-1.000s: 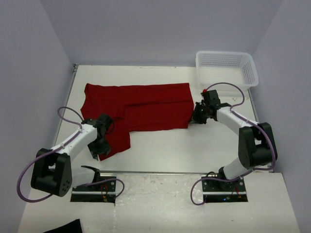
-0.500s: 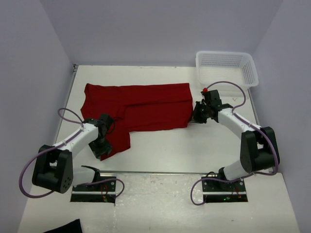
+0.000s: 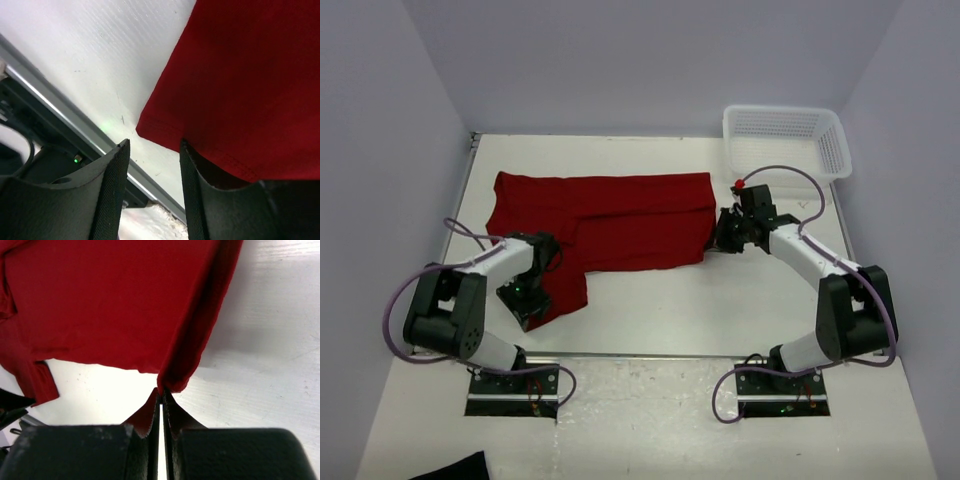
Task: Fold and stack the t-shirts
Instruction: Grap the side of the flattened tshirt closest away from the robot with both arms
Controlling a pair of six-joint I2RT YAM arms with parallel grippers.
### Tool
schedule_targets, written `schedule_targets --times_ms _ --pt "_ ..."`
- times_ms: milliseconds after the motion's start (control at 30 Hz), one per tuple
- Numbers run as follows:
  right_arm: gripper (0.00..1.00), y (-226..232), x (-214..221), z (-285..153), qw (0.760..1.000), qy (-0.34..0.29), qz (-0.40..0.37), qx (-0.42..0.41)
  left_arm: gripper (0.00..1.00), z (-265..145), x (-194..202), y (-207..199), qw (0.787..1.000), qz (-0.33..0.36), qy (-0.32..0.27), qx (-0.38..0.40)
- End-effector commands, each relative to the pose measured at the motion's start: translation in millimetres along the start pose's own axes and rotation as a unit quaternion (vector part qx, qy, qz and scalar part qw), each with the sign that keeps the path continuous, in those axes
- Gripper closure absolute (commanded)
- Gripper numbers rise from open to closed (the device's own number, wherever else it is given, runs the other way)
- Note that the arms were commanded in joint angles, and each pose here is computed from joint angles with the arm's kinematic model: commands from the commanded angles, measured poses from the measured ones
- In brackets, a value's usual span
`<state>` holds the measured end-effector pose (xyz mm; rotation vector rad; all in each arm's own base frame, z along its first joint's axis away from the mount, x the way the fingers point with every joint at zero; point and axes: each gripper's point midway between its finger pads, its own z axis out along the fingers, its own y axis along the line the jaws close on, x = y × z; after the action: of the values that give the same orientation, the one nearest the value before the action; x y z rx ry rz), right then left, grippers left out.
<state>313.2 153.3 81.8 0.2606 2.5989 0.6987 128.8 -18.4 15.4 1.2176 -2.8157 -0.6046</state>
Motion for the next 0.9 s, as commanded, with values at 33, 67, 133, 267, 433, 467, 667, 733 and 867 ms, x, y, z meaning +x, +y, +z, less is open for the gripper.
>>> schedule_targets --times_ms 33,67,133,267,433,467,667,733,867 --pt "1.00 18.6 -5.7 -12.1 0.999 -0.021 -0.024 -0.039 0.51 4.9 -2.4 6.3 0.997 -0.012 0.008 -0.079" --pt "1.00 18.6 -4.9 -11.8 0.999 -0.021 -0.025 -0.040 0.50 8.5 0.5 9.7 0.995 -0.007 0.017 -0.101" --pt "1.00 19.8 -3.3 -12.2 0.998 -0.019 -0.025 -0.045 0.48 9.9 0.7 9.7 0.994 -0.006 0.020 -0.112" --pt "1.00 22.2 -3.6 -12.5 0.998 -0.019 -0.027 -0.050 0.48 11.4 1.3 10.1 0.992 -0.009 0.023 -0.123" --pt "1.00 23.2 -1.7 -10.1 0.998 -0.014 -0.024 -0.058 0.51 2.1 -6.1 -2.7 0.997 0.013 0.009 -0.076" --pt "1.00 23.7 -0.7 -8.6 0.998 -0.011 -0.023 -0.059 0.51 1.1 -8.2 -8.7 0.998 0.012 0.003 -0.055" --pt "1.00 24.9 -0.6 -7.3 0.998 -0.009 -0.023 -0.063 0.51 -2.4 -10.4 -27.5 1.000 0.002 -0.008 0.014" --pt "1.00 25.4 -1.0 -7.9 0.998 -0.010 -0.023 -0.064 0.50 -0.9 -12.4 -30.8 0.999 0.004 -0.018 0.028" --pt "1.00 27.0 -0.1 -8.3 0.997 -0.008 -0.025 -0.067 0.49 5.4 -7.5 -45.8 0.996 -0.005 -0.020 0.084"
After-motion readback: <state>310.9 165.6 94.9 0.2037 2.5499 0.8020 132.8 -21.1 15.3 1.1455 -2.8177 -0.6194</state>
